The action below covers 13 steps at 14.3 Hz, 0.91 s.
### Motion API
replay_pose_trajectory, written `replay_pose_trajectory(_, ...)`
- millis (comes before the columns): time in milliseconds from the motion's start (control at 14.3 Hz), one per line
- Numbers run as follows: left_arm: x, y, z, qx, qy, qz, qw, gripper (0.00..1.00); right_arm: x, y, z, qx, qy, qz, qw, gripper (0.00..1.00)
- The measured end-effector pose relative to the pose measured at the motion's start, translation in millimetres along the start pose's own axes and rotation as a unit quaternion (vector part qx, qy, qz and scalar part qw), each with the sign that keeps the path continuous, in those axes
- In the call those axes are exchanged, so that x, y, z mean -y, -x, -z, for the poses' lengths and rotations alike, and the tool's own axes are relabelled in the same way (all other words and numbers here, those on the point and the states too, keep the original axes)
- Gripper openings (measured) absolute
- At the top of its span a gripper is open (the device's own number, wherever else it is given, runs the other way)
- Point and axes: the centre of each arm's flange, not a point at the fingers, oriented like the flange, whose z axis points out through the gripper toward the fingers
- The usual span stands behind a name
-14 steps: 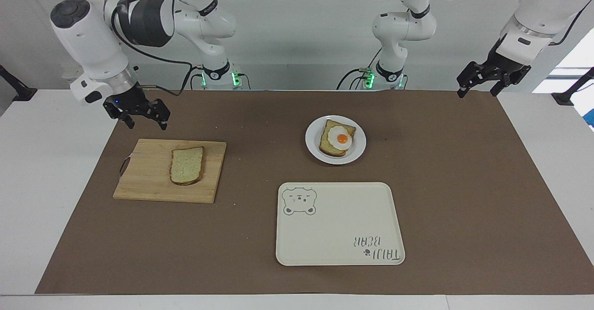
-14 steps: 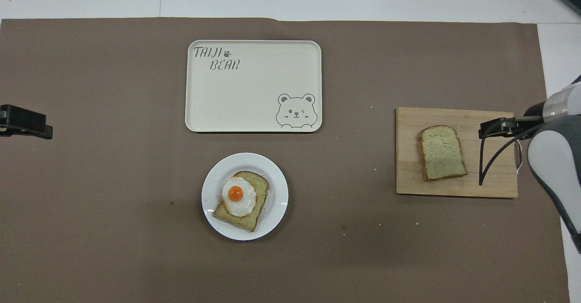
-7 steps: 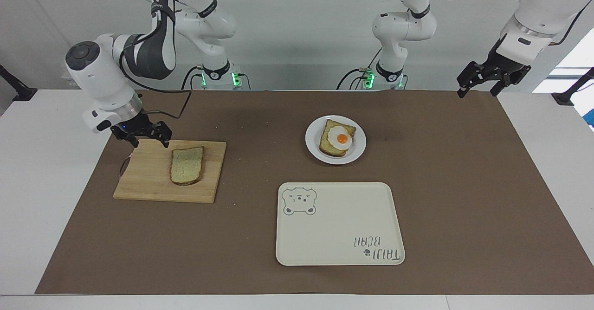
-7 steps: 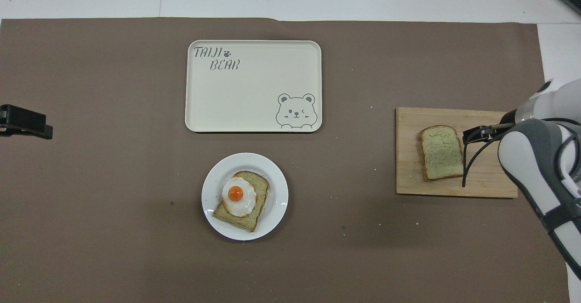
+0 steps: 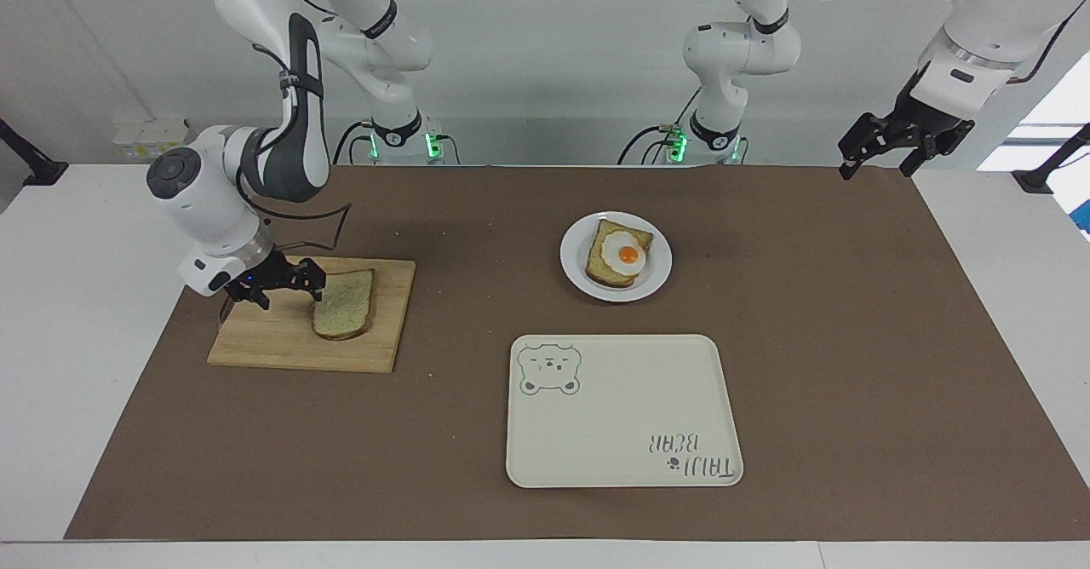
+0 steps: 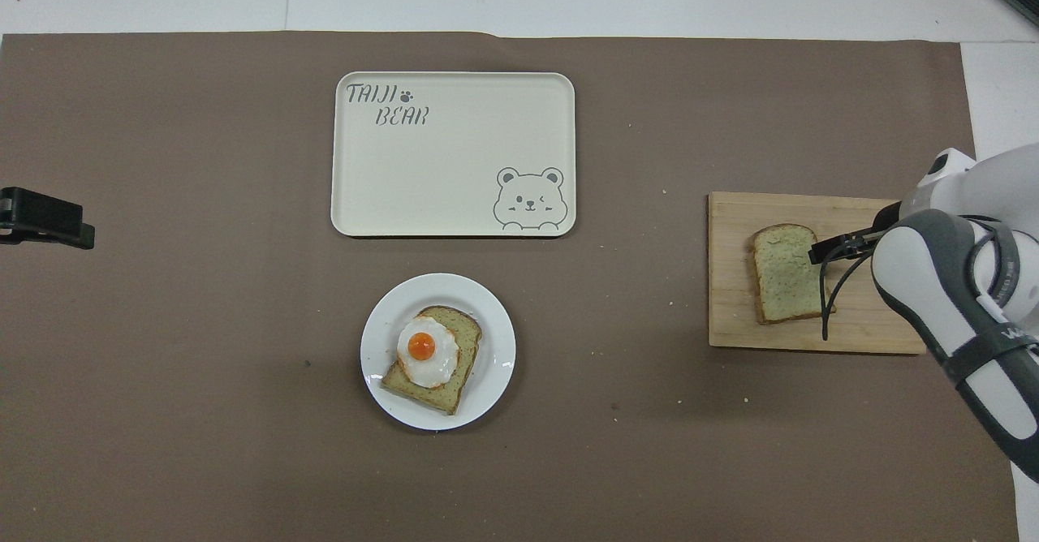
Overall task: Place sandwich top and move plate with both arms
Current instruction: 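Reach the right gripper down to the bread slice on the board, then grasp the bread slice edge with the right gripper and lift it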
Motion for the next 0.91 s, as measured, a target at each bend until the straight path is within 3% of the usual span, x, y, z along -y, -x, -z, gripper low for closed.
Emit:
replay_pose_trajectory(557,0.0,0.0,0.0,0.0,0.0,0.0,1.0,1.0,5.1,10.9,-25.4,0.009,-0.016,-0.009,1.0,1.0)
replay_pose_trajectory(627,0.0,0.0,0.0,0.0,0.0,0.0,1.0,1.0,5.2,11.2,-26.0,0.009,-0.016,-0.01,1.0,0.92)
replay_pose_trajectory(767,0.0,0.0,0.0,0.0,0.0,0.0,1.0,1.0,5.3,11.4,-26.5,0.009,-0.017,-0.01,1.0,0.86)
replay_pose_trajectory(906,0.0,0.0,0.0,0.0,0.0,0.0,1.0,1.0,6.4,11.7,-28.0,0.009,-0.019,-0.011,1.0,0.64)
